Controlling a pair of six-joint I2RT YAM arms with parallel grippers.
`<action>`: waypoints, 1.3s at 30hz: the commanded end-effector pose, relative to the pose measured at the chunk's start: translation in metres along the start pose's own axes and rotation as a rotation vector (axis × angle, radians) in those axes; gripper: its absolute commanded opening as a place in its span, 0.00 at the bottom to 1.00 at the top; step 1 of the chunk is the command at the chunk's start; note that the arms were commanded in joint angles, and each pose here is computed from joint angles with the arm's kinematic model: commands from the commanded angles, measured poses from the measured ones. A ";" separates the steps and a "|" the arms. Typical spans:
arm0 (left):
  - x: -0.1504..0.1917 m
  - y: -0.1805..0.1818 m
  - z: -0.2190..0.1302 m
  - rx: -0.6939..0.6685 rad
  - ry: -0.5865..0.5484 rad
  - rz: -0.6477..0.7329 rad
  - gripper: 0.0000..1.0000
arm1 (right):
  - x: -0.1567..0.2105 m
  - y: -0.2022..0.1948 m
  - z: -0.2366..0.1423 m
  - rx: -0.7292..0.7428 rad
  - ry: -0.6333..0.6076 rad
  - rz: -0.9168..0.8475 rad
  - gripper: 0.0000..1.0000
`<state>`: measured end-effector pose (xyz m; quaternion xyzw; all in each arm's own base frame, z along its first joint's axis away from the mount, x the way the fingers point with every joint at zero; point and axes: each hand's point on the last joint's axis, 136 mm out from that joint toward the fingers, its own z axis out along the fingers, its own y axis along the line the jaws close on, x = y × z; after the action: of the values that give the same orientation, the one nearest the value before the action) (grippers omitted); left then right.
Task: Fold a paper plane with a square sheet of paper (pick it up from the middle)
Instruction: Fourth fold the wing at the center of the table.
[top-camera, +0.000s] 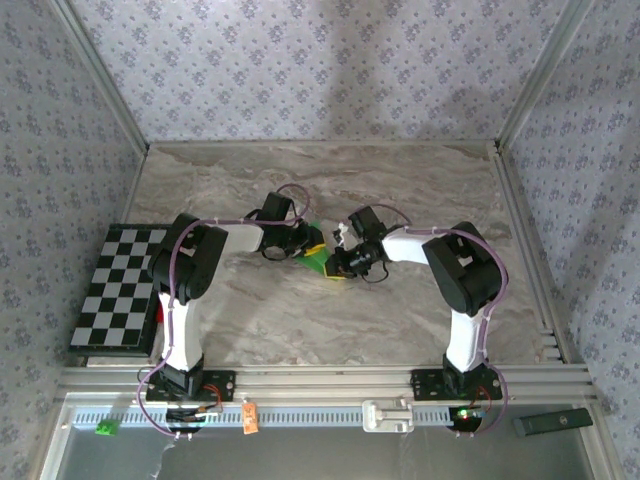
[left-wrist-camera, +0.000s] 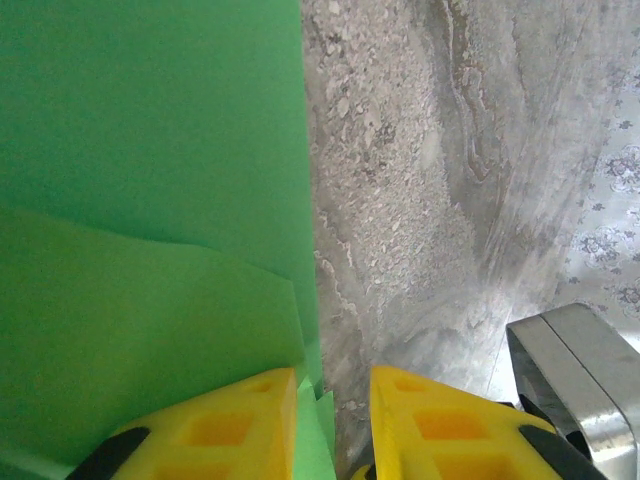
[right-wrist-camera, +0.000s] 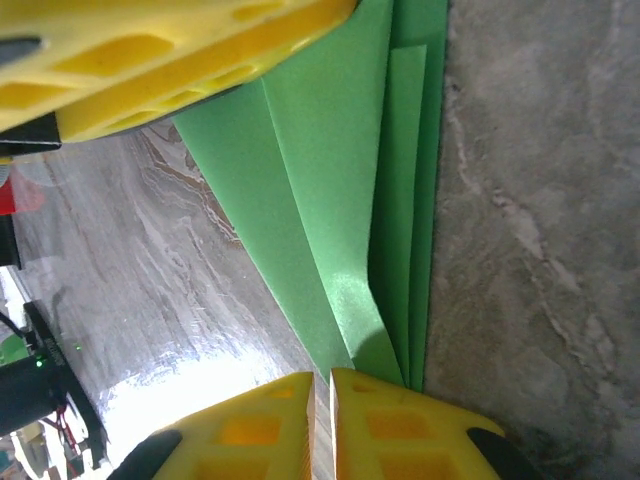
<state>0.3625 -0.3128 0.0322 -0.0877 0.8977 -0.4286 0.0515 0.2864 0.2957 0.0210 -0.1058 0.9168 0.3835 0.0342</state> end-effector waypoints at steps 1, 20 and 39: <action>0.002 0.033 -0.001 -0.143 0.006 -0.054 0.25 | 0.032 -0.023 0.013 0.025 0.091 0.094 0.14; 0.002 0.043 0.001 -0.149 0.023 -0.107 0.23 | -0.001 0.019 -0.036 0.045 -0.094 0.006 0.14; -0.002 0.026 -0.001 -0.109 0.021 -0.091 0.23 | -0.023 0.007 -0.002 0.104 -0.037 -0.007 0.07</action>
<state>0.3652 -0.3033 0.0299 -0.1055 0.9066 -0.4066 0.0390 0.3120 0.3003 0.0347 -0.0903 0.9324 0.3425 0.0727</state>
